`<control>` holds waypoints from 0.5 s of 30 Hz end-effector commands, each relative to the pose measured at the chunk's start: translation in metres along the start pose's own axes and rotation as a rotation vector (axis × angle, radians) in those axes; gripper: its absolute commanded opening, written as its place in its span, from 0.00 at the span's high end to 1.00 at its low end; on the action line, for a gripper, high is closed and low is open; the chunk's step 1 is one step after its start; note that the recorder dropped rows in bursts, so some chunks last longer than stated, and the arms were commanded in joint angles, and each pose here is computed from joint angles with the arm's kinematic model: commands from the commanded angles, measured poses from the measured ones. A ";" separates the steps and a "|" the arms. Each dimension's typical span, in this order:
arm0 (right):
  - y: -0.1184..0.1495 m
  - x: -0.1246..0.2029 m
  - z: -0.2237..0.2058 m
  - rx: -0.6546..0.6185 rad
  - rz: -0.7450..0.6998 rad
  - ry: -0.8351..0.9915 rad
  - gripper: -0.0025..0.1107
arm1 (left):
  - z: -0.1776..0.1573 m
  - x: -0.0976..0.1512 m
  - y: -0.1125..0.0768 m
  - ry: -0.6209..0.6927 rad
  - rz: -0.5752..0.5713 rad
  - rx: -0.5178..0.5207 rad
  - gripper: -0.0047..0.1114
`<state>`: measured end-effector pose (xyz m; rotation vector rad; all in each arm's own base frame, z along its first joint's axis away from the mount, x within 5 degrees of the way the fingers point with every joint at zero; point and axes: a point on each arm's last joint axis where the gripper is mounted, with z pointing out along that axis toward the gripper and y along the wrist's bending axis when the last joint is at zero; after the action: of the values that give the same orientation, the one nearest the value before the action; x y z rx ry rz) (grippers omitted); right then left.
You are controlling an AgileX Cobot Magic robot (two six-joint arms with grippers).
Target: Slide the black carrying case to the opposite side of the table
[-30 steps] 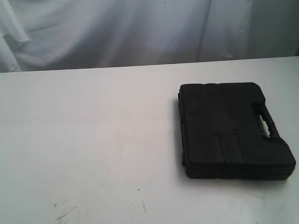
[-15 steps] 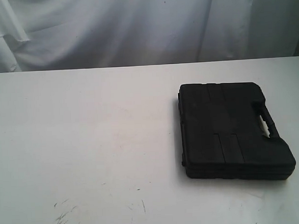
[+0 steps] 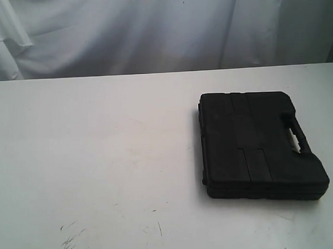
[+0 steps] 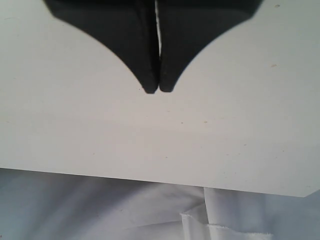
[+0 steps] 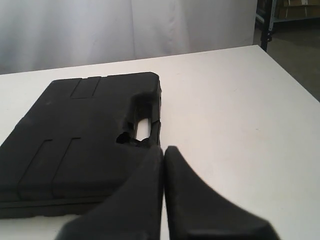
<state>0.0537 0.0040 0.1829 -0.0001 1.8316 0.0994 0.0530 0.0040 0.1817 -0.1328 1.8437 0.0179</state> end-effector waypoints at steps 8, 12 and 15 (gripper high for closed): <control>-0.001 0.001 0.000 0.009 -0.014 -0.001 0.98 | 0.000 0.000 0.000 -0.009 0.002 -0.003 0.96; -0.001 0.001 0.000 0.009 -0.014 -0.001 0.98 | 0.000 0.000 0.000 -0.009 0.002 -0.003 0.96; -0.001 0.001 0.000 0.009 -0.014 -0.001 0.98 | 0.000 0.000 0.000 -0.009 0.002 -0.003 0.96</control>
<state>0.0536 0.0039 0.1827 -0.0017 1.8338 0.0968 0.0530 0.0040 0.1817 -0.1328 1.8437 0.0179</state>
